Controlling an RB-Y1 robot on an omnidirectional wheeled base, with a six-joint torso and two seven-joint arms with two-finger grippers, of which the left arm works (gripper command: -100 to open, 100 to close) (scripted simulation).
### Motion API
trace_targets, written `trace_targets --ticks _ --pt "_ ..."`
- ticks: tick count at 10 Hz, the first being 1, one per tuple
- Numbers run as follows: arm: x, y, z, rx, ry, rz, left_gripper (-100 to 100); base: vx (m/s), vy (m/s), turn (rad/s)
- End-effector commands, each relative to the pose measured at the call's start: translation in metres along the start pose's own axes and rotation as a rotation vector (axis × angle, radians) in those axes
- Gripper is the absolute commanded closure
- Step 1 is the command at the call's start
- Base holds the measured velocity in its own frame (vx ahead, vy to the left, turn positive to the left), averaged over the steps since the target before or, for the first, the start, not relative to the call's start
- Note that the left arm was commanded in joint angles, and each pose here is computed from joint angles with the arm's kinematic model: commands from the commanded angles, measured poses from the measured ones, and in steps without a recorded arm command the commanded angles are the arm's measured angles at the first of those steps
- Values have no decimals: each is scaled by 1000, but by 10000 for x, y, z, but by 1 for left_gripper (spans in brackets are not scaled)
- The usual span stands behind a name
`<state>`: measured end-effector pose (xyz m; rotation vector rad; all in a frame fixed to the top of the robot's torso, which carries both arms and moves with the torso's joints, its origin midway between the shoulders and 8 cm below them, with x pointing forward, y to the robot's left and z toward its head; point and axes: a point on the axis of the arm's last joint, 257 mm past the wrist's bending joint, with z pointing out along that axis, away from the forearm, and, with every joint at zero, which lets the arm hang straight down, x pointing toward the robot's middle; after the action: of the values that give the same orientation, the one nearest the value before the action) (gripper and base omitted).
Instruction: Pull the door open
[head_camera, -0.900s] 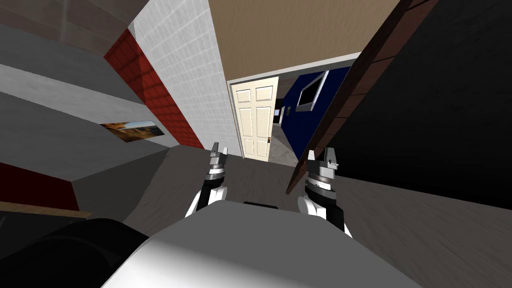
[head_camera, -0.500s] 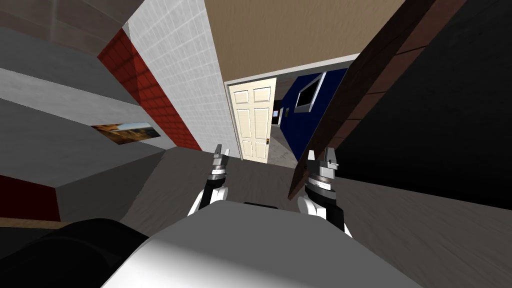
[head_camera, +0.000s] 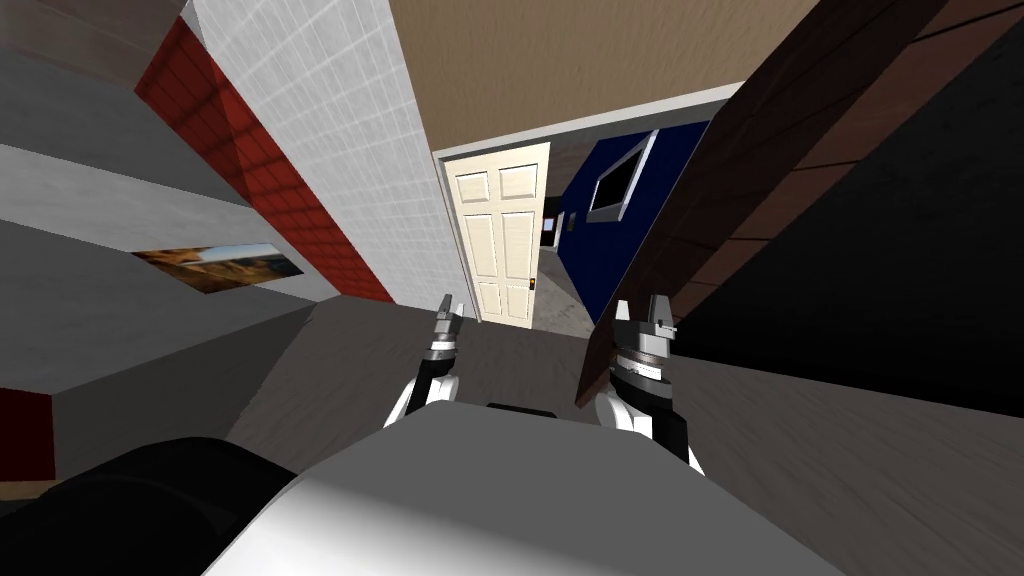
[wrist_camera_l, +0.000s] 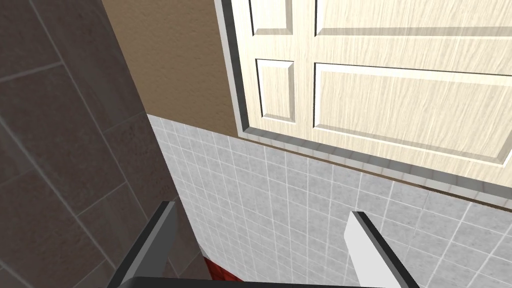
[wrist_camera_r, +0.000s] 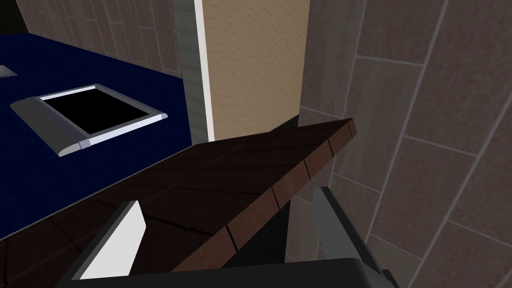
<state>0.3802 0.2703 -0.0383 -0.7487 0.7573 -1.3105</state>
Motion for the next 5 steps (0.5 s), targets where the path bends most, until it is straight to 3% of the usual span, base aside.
trace_targets --ticks 1,5 --pt "35 101 -22 -15 8 -1 -100 119 -30 -36" --pt "105 392 -104 -61 29 -2 -100 127 -39 -42"
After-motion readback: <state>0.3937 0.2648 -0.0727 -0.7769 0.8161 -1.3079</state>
